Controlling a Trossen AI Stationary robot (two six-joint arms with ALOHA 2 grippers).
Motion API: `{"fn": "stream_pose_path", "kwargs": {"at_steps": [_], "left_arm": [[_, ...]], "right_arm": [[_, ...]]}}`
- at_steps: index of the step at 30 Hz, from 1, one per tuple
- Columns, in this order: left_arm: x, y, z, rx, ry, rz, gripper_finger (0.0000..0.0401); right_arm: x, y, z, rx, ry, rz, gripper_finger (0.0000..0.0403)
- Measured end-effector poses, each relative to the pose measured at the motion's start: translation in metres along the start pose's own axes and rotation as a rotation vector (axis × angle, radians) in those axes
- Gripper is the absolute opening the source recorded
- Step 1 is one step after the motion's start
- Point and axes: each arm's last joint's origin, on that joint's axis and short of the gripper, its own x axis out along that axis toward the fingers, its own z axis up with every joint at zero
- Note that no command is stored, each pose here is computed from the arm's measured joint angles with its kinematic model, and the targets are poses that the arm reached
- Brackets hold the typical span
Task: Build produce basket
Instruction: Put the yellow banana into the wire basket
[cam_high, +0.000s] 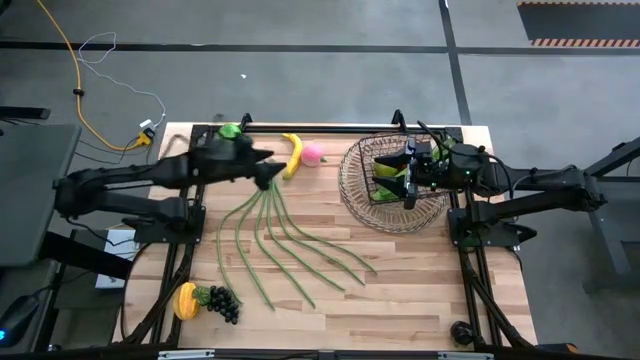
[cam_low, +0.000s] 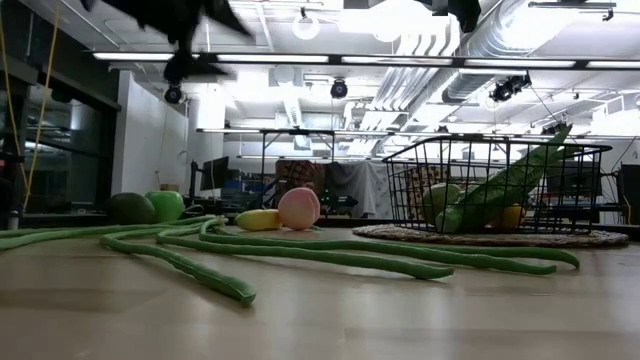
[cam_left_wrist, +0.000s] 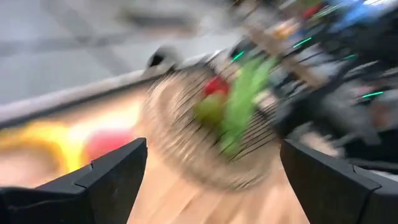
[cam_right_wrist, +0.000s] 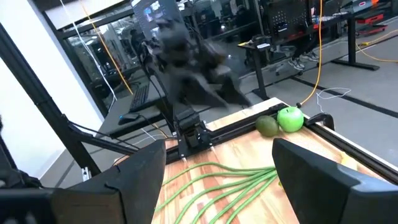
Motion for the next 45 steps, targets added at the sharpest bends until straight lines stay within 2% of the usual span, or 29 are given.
{"fn": "stream_pose_path", "kwargs": {"at_steps": [4,10,16,21,24,36,45], "left_arm": [[0.036,0.016,-0.021,-0.059,0.156,0.173,0.0355],[0.079,0.039,-0.046,-0.043,0.294,0.343,0.0355],[0.109,0.049,-0.043,-0.013,0.334,0.483,0.0355],[0.134,0.048,-0.035,0.087,0.394,0.533,0.0355],[0.147,0.052,-0.037,0.109,0.435,0.553,0.0355],[0.177,0.07,-0.063,0.092,0.552,0.598,0.0355],[0.188,0.076,-0.075,0.076,0.572,0.601,0.0353]], "right_arm": [[0.0,0.0,0.0,0.001,0.0,0.0,0.0284],[0.0,0.0,0.0,0.001,0.001,-0.001,0.0284],[0.0,0.0,-0.001,0.013,0.003,-0.008,0.0284],[0.0,-0.002,-0.002,0.024,0.008,-0.042,0.0284],[0.0,-0.002,-0.002,0.026,0.01,-0.043,0.0284],[0.0,-0.002,-0.004,0.04,0.029,-0.049,0.0284],[0.0,-0.004,-0.005,0.036,0.036,-0.077,0.0284]]}}
